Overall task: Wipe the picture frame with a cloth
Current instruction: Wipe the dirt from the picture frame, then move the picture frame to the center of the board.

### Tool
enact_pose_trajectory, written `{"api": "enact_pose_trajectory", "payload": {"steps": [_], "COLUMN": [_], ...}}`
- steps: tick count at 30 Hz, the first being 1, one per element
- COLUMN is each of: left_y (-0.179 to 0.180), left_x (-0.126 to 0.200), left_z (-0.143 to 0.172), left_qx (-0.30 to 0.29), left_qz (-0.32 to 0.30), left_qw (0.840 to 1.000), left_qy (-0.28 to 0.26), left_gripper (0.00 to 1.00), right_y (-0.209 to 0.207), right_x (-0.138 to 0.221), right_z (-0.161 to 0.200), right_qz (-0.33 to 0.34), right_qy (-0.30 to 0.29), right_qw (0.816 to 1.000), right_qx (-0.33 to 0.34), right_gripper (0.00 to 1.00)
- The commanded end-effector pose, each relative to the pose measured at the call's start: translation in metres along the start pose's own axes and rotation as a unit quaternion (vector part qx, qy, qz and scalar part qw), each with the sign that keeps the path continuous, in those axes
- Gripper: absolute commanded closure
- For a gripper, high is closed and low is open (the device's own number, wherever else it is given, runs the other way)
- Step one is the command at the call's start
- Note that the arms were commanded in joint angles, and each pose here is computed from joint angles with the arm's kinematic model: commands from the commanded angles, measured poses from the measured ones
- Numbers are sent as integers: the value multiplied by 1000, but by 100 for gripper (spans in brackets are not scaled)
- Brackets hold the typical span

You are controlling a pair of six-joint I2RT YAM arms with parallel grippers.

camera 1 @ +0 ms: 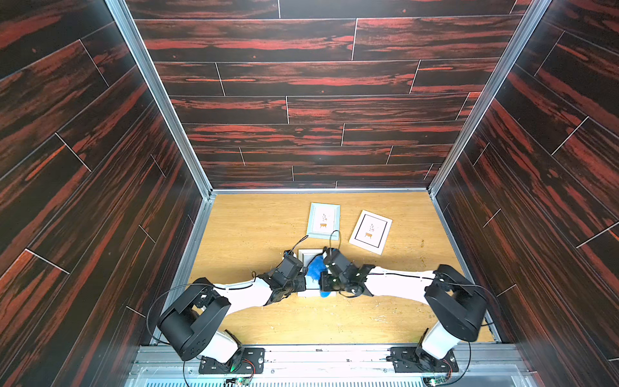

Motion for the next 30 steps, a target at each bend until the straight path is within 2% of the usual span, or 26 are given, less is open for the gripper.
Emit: {"api": "enact_pose_trajectory", "payload": {"steps": [1, 7, 10, 16, 22, 30], "left_y": [38, 53, 61, 79, 86, 94], "left_x": [3, 15, 18, 14, 2, -36], "left_z": [31, 27, 22, 2, -38, -113], "left_qx": [-12, -10, 16, 65, 67, 55], "left_qz": [-131, -166, -159, -184, -197, -190], "left_qw": [989, 984, 985, 979, 977, 980], "left_qy": [74, 69, 61, 65, 46, 28], "left_gripper": [79, 80, 80, 80, 80, 81], "right_y": [-29, -34, -36, -42, -47, -52], "right_x": [19, 40, 42, 45, 48, 47], "right_z": [-9, -24, -27, -30, -30, -24], "right_qz": [44, 37, 47, 58, 60, 55], "right_qy": [-20, -58, -66, -72, -75, -64], "right_qw": [999, 998, 997, 996, 995, 996], "right_qx": [-7, -6, -2, -5, -4, -9], "right_gripper": [100, 100, 100, 100, 100, 100]}}
Point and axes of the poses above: each gripper's point midway between its finger pads, its own x axis back along the fingers, its own y axis along the line the jaws close on, z = x × y, the point moved 9 cm from there along x, back along the fingers, and after that the axes turned 11 degrees about -x, right-handed, at the moved point
